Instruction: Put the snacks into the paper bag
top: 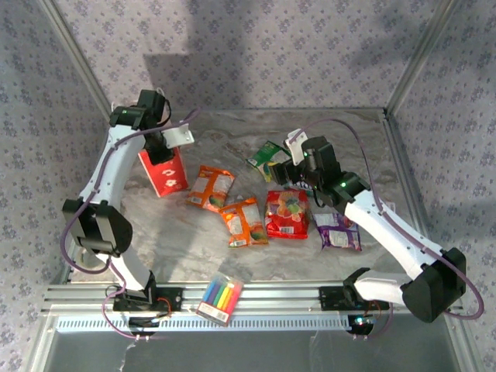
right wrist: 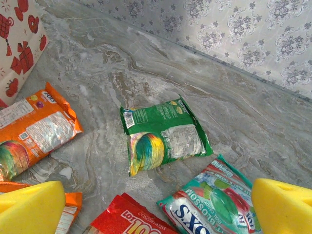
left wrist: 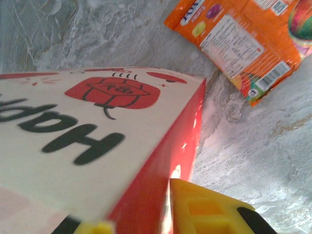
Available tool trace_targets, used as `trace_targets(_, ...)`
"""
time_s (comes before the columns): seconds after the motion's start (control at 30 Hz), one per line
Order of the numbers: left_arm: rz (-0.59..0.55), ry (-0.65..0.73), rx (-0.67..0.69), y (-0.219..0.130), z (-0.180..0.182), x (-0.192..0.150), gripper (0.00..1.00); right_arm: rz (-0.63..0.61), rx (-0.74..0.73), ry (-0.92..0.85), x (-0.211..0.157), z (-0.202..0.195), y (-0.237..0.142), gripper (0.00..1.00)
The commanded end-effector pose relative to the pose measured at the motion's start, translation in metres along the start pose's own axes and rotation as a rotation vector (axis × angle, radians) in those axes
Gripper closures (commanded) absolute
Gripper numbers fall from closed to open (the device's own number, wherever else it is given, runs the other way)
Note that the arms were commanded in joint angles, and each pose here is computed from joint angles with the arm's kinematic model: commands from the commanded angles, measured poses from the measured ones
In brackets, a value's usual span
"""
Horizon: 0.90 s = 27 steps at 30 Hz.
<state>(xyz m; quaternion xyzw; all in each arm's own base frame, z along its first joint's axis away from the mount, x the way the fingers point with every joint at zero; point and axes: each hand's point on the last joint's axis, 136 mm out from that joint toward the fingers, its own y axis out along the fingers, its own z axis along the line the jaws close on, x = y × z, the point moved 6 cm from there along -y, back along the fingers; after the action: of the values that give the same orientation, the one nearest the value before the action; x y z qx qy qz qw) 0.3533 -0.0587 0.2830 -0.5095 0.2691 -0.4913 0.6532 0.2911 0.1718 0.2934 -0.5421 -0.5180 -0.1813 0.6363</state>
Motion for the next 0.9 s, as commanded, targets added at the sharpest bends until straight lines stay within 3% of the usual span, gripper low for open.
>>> trace_targets(0.0,-0.036,-0.009,0.108,-0.024,0.013,-0.007,0.84,-0.023,-0.003,0.022,0.006,0.0,-0.007,0.0)
trace_targets(0.27,-0.057,-0.017,0.065,-0.034,0.018,-0.006,0.84,-0.027,0.001,0.025,0.007,0.002,-0.008,0.0)
trace_targets(0.87,-0.049,-0.074,0.039,-0.03,0.003,-0.006,0.69,-0.025,0.011,0.006,0.008,0.004,-0.005,0.0)
